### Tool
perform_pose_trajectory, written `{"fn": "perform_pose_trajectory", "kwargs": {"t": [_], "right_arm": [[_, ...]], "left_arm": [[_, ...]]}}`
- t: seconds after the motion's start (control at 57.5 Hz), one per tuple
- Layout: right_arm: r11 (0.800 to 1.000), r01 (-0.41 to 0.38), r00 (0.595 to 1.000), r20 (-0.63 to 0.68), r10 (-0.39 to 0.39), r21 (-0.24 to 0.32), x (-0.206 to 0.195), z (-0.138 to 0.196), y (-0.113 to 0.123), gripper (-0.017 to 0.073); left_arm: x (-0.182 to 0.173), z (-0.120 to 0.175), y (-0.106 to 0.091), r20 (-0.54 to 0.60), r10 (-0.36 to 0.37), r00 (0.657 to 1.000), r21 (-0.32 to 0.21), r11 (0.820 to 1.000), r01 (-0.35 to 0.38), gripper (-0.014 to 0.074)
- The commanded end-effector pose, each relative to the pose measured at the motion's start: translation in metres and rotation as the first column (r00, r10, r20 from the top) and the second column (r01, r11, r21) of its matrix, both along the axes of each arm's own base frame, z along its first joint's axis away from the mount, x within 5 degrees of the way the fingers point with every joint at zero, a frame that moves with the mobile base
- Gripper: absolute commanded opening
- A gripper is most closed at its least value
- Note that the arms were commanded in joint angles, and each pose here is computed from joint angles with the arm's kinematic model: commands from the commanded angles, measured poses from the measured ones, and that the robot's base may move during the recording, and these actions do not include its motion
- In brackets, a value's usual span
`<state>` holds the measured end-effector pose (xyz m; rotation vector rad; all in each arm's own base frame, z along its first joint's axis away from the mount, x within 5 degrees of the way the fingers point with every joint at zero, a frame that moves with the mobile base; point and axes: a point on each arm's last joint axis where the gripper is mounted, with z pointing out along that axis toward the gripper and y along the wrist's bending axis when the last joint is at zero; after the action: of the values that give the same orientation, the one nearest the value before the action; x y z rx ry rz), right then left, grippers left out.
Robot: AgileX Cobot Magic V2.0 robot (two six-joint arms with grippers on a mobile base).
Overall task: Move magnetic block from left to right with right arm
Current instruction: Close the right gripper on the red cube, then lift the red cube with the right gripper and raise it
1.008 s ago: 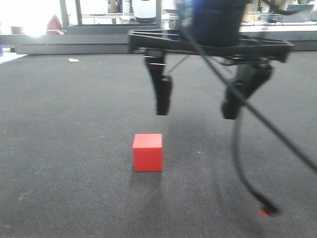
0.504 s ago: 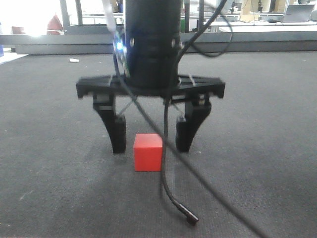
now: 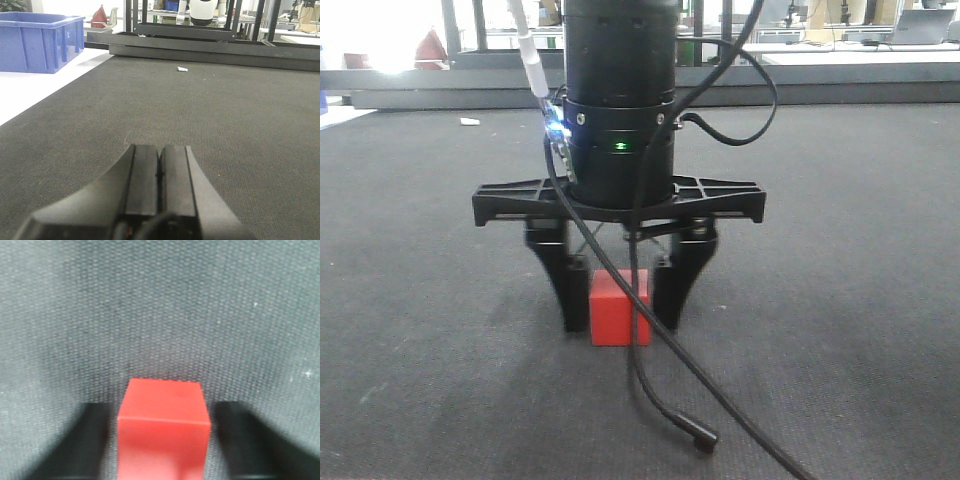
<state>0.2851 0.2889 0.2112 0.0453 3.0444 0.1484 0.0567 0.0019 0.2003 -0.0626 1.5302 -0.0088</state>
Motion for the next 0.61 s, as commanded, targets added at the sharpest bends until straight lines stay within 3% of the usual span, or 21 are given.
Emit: {"fn": "perform_pose_trajectory", "kwargs": {"t": [0.0, 0.243, 0.348, 0.591], "right_arm": [[0.998, -0.005, 0.998, 0.068, 0.000, 0.068, 0.000, 0.031, 0.000, 0.0313], [0.997, -0.014, 0.996, 0.087, 0.007, 0.078, -0.008, 0.052, -0.007, 0.0277], [0.994, -0.056, 0.990, 0.134, 0.044, 0.091, -0.012, 0.070, -0.012, 0.0277], [0.991, -0.104, 0.966, 0.244, 0.082, 0.079, -0.010, 0.091, -0.062, 0.0277]], "left_arm": [[-0.001, 0.005, 0.000, 0.085, -0.004, 0.996, -0.007, 1.000, 0.005, -0.0126], [-0.001, 0.005, 0.000, 0.085, -0.004, 0.996, -0.007, 1.000, 0.005, -0.0126], [-0.001, 0.005, 0.000, 0.085, -0.004, 0.996, -0.007, 1.000, 0.005, -0.0126], [-0.001, 0.005, 0.000, 0.085, -0.004, 0.996, -0.007, 1.000, 0.005, -0.0126]]}}
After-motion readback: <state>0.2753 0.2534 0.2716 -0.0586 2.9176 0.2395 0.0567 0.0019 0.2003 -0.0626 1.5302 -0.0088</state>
